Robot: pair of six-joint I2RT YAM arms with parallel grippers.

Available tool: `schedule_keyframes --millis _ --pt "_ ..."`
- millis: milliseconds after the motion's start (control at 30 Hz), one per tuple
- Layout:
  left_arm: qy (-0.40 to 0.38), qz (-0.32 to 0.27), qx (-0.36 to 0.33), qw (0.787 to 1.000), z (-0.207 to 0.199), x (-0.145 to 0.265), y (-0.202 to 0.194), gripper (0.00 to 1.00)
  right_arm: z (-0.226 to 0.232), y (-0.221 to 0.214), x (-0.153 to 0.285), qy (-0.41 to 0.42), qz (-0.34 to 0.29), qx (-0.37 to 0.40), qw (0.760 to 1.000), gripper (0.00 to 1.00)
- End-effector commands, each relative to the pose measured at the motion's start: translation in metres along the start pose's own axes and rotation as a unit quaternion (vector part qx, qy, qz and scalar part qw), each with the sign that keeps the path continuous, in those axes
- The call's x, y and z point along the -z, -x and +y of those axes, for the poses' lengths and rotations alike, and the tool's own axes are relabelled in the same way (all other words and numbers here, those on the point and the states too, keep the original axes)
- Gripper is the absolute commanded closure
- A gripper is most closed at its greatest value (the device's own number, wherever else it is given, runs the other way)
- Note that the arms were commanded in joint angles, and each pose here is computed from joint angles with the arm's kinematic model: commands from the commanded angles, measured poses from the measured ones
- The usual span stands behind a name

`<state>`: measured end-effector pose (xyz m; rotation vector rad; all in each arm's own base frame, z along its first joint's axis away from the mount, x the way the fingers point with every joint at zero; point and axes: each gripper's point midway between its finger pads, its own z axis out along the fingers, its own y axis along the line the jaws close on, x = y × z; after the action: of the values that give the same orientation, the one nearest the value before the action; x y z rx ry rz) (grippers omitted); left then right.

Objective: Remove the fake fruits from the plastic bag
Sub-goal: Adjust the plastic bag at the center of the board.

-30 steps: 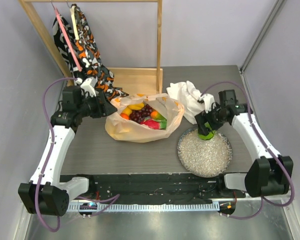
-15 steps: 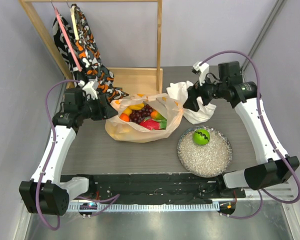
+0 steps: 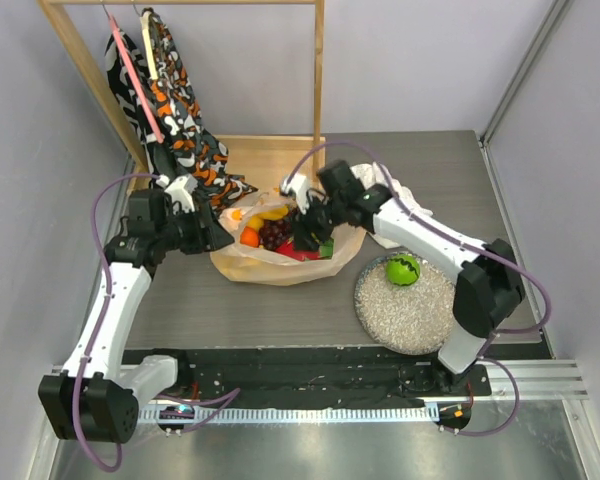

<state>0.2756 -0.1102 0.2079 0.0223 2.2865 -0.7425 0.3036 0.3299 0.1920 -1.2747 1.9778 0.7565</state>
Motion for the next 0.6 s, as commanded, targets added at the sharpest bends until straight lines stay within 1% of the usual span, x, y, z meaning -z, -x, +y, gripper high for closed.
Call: schedule_keyframes --millis 0,67,133,233,300,333,433,567 --pt "-0.012 -0.015 -0.024 1.000 -0.007 0.011 0.002 0.37 0.028 -0.062 -0.002 -0.002 0.082 0.015 0.997 0.42" --pt "-0.010 -0.018 -0.027 0.999 -0.006 0.012 0.003 0.37 0.061 -0.093 0.001 0.028 0.119 0.020 0.992 0.42" --pt "-0.011 -0.019 -0.028 0.999 -0.007 0.013 0.003 0.37 0.068 -0.092 0.010 0.016 0.105 0.028 0.994 0.42" --pt "-0.011 -0.013 -0.027 0.999 -0.005 0.012 -0.001 0.37 0.056 -0.088 0.014 -0.017 0.107 0.052 0.993 0.39" --pt "-0.009 -0.008 -0.023 1.000 -0.003 0.011 -0.005 0.37 0.043 -0.074 0.017 -0.047 0.096 0.081 0.991 0.35" --pt "-0.009 -0.006 -0.021 1.000 -0.003 0.010 -0.007 0.37 0.037 -0.066 0.016 -0.061 0.087 0.091 0.990 0.30" --pt "-0.004 0.001 -0.014 1.000 0.001 0.008 -0.015 0.37 0.013 -0.042 0.012 -0.114 0.060 0.107 0.986 0.22" --pt "0.002 -0.004 -0.022 1.000 0.003 0.010 -0.014 0.37 -0.002 -0.025 -0.010 -0.120 0.053 0.119 0.984 0.18"
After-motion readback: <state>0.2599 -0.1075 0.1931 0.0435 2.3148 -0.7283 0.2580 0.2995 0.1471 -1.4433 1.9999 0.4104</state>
